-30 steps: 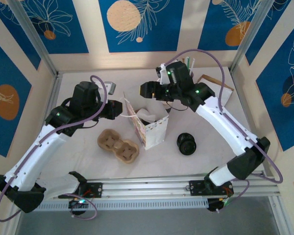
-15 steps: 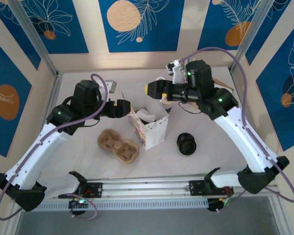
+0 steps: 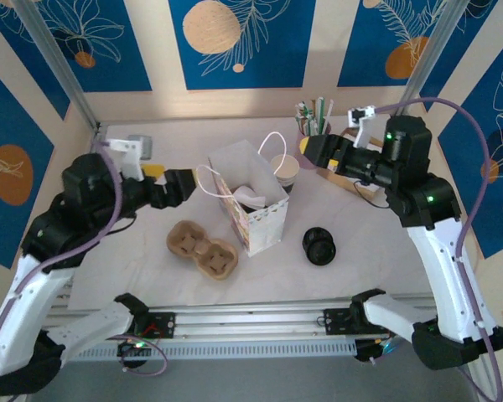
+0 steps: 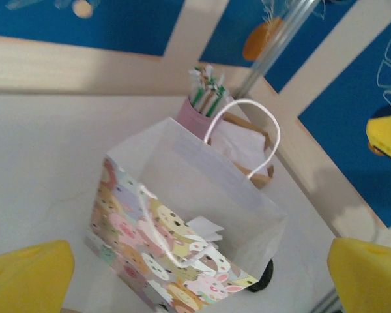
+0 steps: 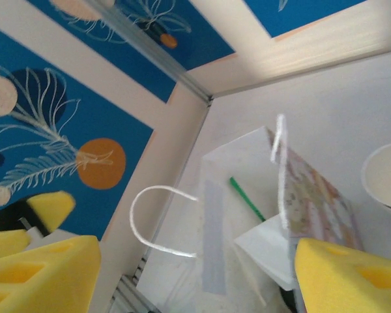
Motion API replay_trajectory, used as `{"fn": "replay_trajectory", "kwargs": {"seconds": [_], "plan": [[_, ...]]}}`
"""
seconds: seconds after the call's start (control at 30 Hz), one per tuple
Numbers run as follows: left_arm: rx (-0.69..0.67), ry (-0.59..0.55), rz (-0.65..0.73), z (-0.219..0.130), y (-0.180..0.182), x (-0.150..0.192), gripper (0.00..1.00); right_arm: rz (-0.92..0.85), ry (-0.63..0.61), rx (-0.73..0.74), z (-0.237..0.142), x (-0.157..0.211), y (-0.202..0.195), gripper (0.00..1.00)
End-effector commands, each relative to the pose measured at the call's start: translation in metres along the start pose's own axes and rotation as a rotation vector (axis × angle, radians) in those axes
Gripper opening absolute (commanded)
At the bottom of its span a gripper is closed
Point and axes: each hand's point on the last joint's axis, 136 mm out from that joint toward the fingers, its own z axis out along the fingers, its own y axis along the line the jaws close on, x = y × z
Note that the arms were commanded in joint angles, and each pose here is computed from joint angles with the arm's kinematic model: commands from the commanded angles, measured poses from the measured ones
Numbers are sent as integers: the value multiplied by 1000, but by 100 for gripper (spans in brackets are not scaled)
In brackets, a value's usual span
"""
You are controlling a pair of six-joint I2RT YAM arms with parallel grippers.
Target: Pack the takeout coffee
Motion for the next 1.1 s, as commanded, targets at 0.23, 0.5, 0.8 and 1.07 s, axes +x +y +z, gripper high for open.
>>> {"fn": "replay_trajectory", "kwargs": {"seconds": [0.23,0.5,0.8,1.07], "plan": [[-341,-9,-57,-28,72,30,90,186,-51,66,-37,5,-50,77],[-396,99,-121,-5,95,80,79,326,-35,143,-36,32,-108,71],[-340,195,-202,50,100,124,72,416,77,168,-8,81,-157,59],[-269,256,-274,101,99,148,67,409,220,216,36,119,-187,46]]}}
